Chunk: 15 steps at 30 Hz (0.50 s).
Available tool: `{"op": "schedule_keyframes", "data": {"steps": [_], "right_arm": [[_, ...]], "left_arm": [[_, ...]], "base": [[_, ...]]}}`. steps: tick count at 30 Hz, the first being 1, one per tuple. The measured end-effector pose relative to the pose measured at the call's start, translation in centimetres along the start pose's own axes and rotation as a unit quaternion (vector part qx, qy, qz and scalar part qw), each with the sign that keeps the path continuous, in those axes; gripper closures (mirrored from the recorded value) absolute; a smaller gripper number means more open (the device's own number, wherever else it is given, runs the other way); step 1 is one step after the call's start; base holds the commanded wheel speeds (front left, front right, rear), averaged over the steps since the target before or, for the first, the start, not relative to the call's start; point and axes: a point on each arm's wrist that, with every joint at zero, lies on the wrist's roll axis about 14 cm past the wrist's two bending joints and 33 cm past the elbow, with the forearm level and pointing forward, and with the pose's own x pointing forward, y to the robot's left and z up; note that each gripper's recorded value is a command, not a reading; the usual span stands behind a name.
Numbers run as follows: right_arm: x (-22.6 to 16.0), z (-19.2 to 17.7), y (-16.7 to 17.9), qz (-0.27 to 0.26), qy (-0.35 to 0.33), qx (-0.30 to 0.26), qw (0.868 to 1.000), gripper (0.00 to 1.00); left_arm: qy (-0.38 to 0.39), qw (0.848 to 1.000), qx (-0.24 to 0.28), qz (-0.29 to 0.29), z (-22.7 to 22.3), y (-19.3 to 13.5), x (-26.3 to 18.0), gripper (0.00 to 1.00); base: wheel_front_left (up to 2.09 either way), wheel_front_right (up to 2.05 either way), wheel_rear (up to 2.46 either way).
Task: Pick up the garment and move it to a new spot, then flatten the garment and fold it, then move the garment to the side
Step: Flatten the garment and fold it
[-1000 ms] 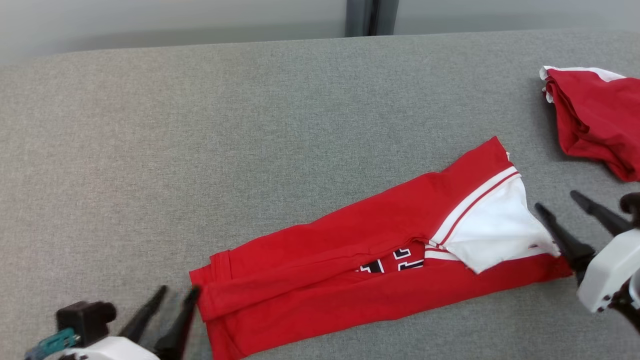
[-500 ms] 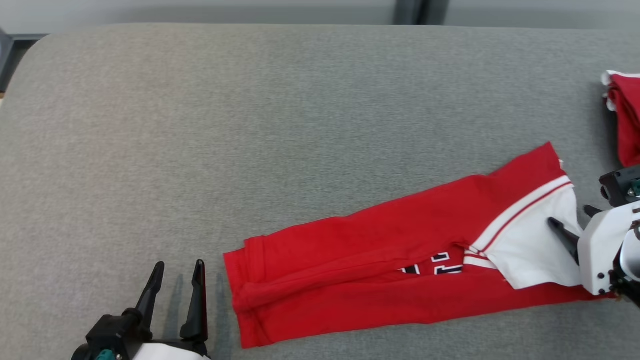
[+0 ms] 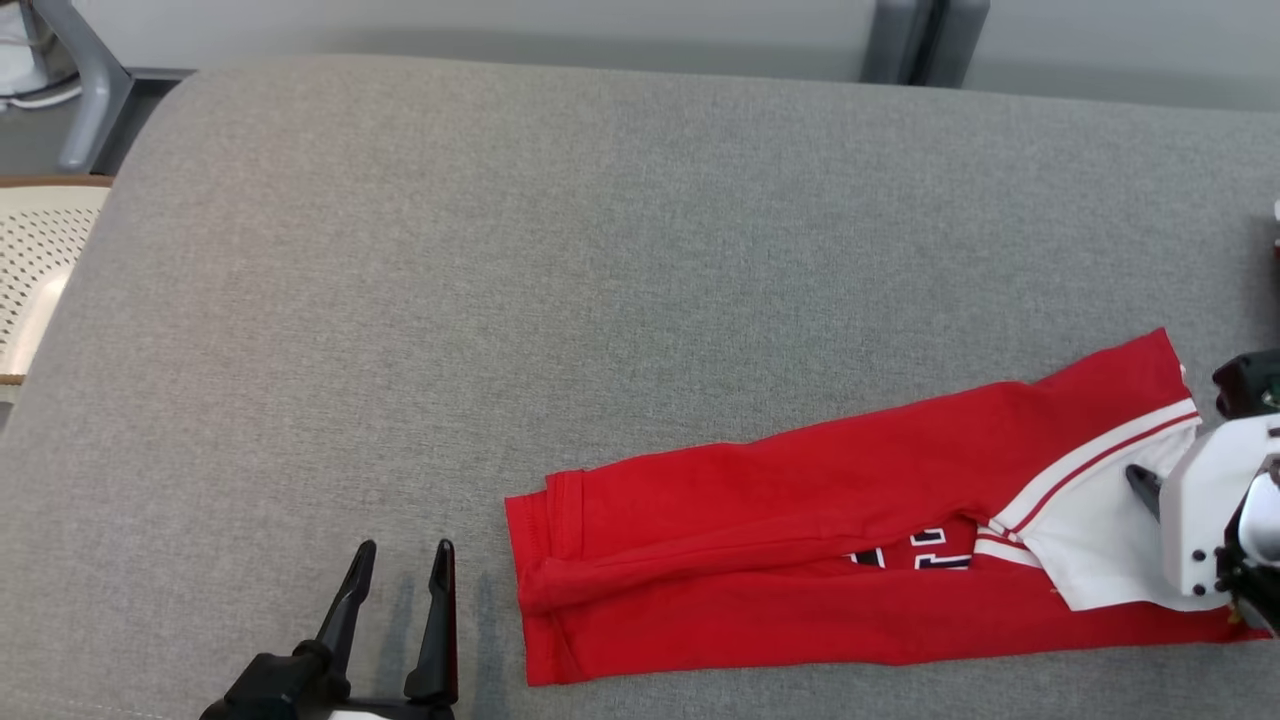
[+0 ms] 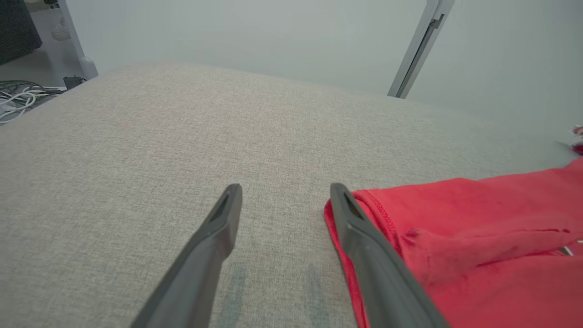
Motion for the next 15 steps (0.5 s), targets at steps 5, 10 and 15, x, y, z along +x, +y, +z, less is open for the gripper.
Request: {"op": "schedule_keyframes", "data": {"steps": [5,10,15], "right_arm": [[-1.1,0.6,-0.7,-0.003,-0.030,0.019,0.999,1.00],[-4.2,2.1,-4.4,-0.042,-0.072,0.049,0.995,1.00],[-8.8,5.4,-7.6,-0.069,-0.156,0.078,0.982,1.00]], "left_arm": [[-0.010,1.000,-0.002,-0.004,0.4,0.0,-0.8,0.00],[-0.020,1.000,-0.004,-0.005,0.8,0.2,-1.7,0.00],[-0.032,0.999,-0.017,-0.012,1.3,-0.5,-2.4,0.00]], "base": [[0.00,0.00,0.00],[0.00,0.00,0.00],[0.00,0.00,0.00]]}}
